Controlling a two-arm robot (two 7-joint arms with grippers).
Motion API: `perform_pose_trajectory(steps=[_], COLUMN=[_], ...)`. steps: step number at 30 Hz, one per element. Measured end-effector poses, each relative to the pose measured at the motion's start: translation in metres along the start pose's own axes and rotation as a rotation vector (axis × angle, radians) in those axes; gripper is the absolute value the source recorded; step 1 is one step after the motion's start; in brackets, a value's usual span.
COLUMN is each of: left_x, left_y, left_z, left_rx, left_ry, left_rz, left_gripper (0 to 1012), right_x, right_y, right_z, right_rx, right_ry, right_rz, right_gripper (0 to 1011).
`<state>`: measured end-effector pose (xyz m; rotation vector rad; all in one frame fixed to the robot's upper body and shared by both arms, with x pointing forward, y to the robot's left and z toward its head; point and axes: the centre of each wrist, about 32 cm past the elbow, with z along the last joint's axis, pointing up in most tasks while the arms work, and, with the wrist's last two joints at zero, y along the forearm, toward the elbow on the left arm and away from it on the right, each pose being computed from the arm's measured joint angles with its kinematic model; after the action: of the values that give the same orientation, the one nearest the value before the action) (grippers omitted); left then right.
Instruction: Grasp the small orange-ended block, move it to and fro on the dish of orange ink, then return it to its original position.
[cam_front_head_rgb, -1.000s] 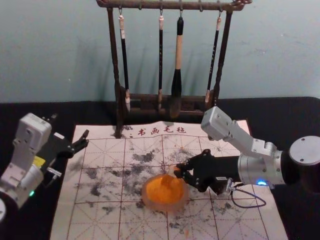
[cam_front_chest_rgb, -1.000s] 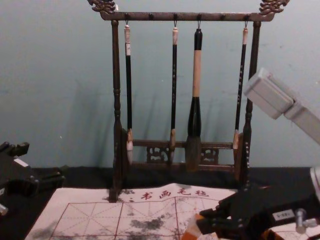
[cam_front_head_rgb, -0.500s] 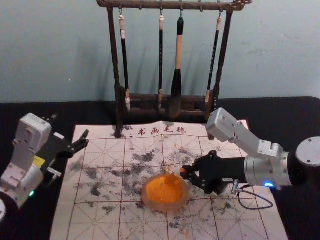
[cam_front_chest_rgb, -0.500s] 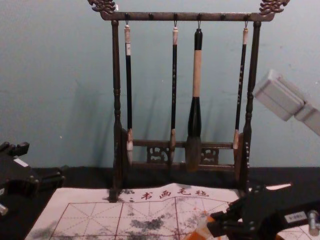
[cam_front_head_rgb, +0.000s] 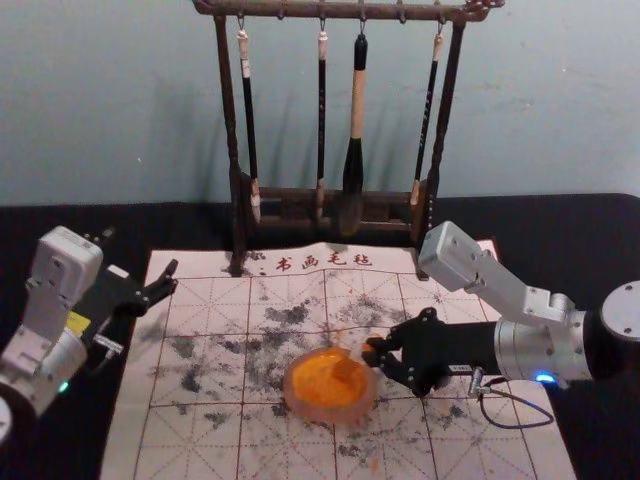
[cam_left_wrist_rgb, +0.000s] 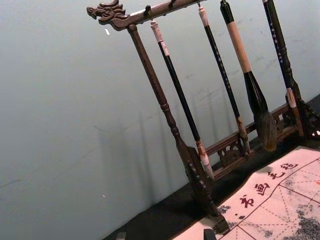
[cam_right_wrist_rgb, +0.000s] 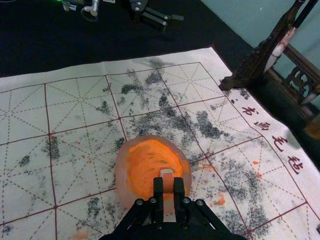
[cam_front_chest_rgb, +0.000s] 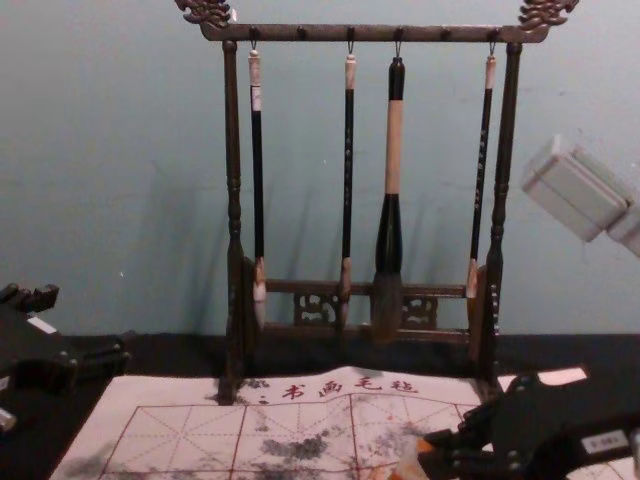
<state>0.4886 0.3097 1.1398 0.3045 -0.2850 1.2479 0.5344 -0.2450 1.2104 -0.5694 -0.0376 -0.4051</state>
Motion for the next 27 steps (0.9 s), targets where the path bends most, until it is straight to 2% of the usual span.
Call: perform_pose_trajectory(steps=[18,27], left_x=[0.0000,0.0000], left_y=[0.0000,0.0000], left_z=[0.0000,0.0000], left_rx=[0.000,0.000], left_ry=[0.000,0.000], left_rz=[0.000,0.000], left_gripper=[1001,1001], right_x=[-0.0026,-0.0027], right_y=[-0.0013,-0.0071], right_z=[0.0030,0.0050], right_rx=[0.012,0.016], right_ry=[-0.007,-0.009], right_rz=[0.000,-0.013], right_gripper=[95,95])
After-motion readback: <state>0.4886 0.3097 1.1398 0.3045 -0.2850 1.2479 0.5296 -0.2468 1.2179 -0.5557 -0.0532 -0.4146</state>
